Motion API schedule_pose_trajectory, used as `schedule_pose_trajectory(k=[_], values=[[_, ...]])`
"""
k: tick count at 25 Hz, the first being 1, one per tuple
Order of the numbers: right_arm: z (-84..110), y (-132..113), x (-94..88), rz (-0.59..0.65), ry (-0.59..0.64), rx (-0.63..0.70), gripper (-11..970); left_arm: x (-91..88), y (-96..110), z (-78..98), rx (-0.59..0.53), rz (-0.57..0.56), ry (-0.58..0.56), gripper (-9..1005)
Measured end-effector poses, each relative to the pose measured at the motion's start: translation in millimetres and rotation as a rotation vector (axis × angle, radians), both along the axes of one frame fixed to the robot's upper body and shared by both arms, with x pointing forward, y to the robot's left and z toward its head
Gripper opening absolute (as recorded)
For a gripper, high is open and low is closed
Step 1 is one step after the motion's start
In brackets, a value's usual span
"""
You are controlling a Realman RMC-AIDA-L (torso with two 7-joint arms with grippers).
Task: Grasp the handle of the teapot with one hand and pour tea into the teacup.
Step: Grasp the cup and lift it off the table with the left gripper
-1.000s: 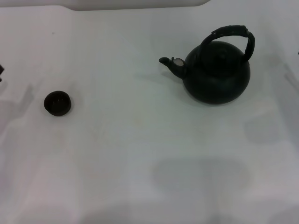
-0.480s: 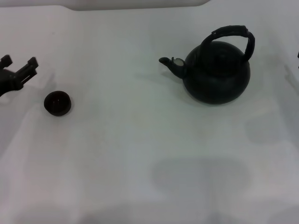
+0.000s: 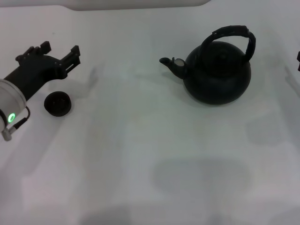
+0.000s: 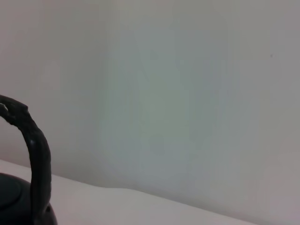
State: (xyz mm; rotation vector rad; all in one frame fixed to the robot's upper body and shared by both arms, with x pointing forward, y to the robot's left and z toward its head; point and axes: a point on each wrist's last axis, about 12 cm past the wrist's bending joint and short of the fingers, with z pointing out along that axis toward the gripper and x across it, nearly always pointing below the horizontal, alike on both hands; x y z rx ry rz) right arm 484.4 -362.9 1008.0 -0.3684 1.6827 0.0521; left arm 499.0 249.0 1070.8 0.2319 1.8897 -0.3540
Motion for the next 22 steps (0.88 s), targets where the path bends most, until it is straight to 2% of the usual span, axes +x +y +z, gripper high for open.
schedule_pose_trajectory(k=[7, 11, 22], values=[[-1.6, -1, 0.3, -0.01, 0.014, -0.005, 815, -23.5, -18, 4.7, 0.026, 0.087, 0.025, 781], [-3.1, -3, 0.7, -0.019, 0.028, -0.012, 816, -38.0, -20, -5.7, 0.033, 0.152, 0.085, 782], [-5.0, -6, 0.9, -0.033, 0.05, -0.027, 816, -55.0, -21, -21.0, -0.01, 0.234, 0.18, 781]])
